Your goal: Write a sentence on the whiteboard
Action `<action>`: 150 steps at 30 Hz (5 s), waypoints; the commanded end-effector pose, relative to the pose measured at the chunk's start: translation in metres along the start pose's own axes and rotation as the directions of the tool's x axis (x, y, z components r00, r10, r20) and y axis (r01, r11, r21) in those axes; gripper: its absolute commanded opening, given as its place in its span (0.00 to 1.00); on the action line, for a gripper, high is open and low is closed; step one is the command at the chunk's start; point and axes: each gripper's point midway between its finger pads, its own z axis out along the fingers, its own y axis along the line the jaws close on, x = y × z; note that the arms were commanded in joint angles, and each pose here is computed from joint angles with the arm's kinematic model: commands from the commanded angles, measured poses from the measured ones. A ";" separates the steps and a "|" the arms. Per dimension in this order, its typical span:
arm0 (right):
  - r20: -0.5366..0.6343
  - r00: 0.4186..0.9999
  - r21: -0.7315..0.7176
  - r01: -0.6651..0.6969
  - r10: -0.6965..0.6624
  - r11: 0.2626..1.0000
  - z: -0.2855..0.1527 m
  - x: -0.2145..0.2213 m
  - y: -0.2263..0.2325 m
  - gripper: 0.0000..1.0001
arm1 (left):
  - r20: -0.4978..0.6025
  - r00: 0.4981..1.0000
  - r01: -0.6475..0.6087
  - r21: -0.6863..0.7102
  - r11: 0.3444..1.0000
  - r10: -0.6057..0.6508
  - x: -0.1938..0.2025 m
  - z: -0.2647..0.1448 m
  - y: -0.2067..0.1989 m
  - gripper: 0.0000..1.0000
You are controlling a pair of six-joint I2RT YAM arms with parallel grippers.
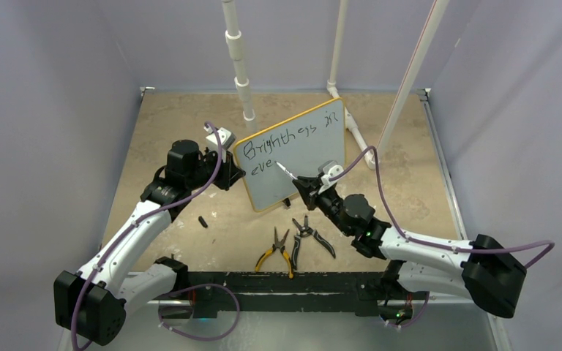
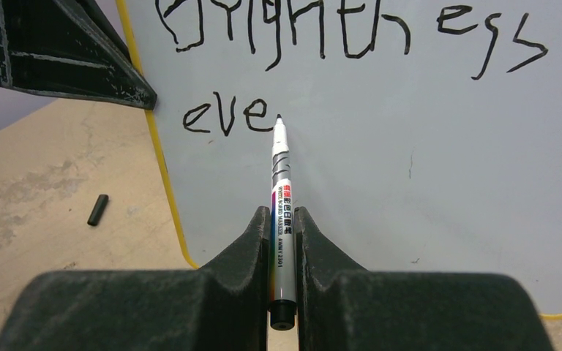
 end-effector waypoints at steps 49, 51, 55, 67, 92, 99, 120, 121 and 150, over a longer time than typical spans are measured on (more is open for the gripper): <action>-0.063 0.996 0.072 -0.054 0.059 0.996 0.000 0.021 -0.010 0.00 | 0.028 0.999 -0.034 0.017 0.999 0.033 -0.004 -0.002 -0.003 0.00; -0.062 0.996 0.073 -0.055 0.060 0.996 0.000 0.021 -0.010 0.00 | 0.030 0.999 -0.035 0.018 0.999 0.035 -0.004 -0.003 -0.003 0.00; -0.041 0.997 0.067 -0.058 0.060 0.996 0.000 0.015 -0.009 0.00 | 0.029 0.999 -0.034 0.017 0.999 0.034 -0.004 -0.002 -0.003 0.00; 0.032 0.998 0.037 -0.049 0.048 0.998 0.008 -0.007 -0.003 0.00 | 0.030 0.999 -0.034 0.018 0.999 0.034 -0.004 -0.003 -0.003 0.00; 0.083 0.996 0.045 -0.028 0.024 0.999 0.019 -0.023 -0.002 0.00 | 0.029 0.999 -0.035 0.019 0.999 0.034 -0.004 -0.003 -0.003 0.00; 0.097 0.995 0.086 -0.044 0.036 0.995 0.019 -0.027 -0.010 0.00 | 0.030 0.999 -0.035 0.018 0.999 0.035 -0.004 -0.003 -0.003 0.00; 0.133 0.990 0.096 -0.049 0.037 0.994 0.008 -0.034 -0.015 0.00 | 0.032 0.999 -0.036 0.021 0.999 0.035 -0.005 -0.003 -0.004 0.00; 0.143 0.989 0.093 -0.044 0.031 0.995 0.006 -0.036 -0.015 0.00 | 0.033 0.999 -0.036 0.021 0.999 0.035 -0.005 -0.003 -0.004 0.00; 0.015 0.998 0.122 -0.062 0.060 0.991 0.007 0.002 -0.018 0.00 | 0.031 0.999 -0.035 0.024 0.999 0.034 -0.004 -0.003 -0.004 0.00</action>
